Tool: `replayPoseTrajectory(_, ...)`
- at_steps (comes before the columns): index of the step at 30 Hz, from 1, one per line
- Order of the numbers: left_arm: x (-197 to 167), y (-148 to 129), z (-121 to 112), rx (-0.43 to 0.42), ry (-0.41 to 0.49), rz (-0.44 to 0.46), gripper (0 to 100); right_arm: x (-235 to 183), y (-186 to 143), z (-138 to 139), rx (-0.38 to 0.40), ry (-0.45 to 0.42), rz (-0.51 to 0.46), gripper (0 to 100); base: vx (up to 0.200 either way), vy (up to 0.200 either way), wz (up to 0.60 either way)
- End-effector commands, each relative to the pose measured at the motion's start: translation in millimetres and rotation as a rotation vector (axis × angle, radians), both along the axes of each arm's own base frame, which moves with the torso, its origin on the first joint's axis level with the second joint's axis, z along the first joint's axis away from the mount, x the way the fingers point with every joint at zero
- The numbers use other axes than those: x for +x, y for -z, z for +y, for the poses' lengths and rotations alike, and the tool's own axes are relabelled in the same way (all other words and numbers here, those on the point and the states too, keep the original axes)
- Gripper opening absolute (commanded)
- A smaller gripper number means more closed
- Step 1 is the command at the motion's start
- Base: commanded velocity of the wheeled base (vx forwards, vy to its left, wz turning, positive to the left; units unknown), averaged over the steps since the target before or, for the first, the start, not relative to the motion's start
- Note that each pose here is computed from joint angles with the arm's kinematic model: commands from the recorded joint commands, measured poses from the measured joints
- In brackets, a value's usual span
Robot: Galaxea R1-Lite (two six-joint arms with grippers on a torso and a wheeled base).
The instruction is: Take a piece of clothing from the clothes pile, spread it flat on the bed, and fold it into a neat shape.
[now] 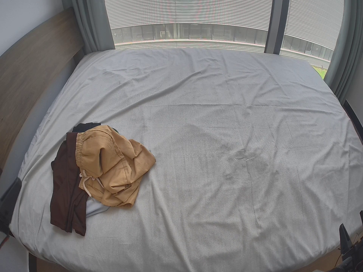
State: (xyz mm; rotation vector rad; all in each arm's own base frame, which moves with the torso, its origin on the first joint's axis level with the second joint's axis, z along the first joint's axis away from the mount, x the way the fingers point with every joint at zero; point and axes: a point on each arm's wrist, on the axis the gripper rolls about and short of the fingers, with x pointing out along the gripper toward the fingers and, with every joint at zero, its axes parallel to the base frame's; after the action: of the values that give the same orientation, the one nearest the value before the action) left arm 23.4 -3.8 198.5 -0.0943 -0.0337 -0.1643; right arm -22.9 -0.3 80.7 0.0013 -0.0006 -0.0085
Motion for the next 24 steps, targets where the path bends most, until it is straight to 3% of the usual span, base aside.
replayPoseTrajectory(1, 50.8, -13.8, -9.3, 0.005, 0.038, 0.094, 100, 0.1, 5.2, 0.0, 0.0, -0.001, 0.001, 100, 0.0, 0.0, 0.0)
replayPoseTrajectory(13, 104.1, -24.5, -21.3, 0.005, 0.082, 0.13, 100, 0.1, 5.2, 0.0, 0.0, -0.002, 0.001, 100, 0.0, 0.0, 0.0)
replayPoseTrajectory(24, 138.6, -20.9, -26.4, -0.121, 0.094, 0.187, 100, 0.1, 5.2, -0.1, -0.001, -0.001, 0.001, 100, 0.0, 0.0, 0.0)
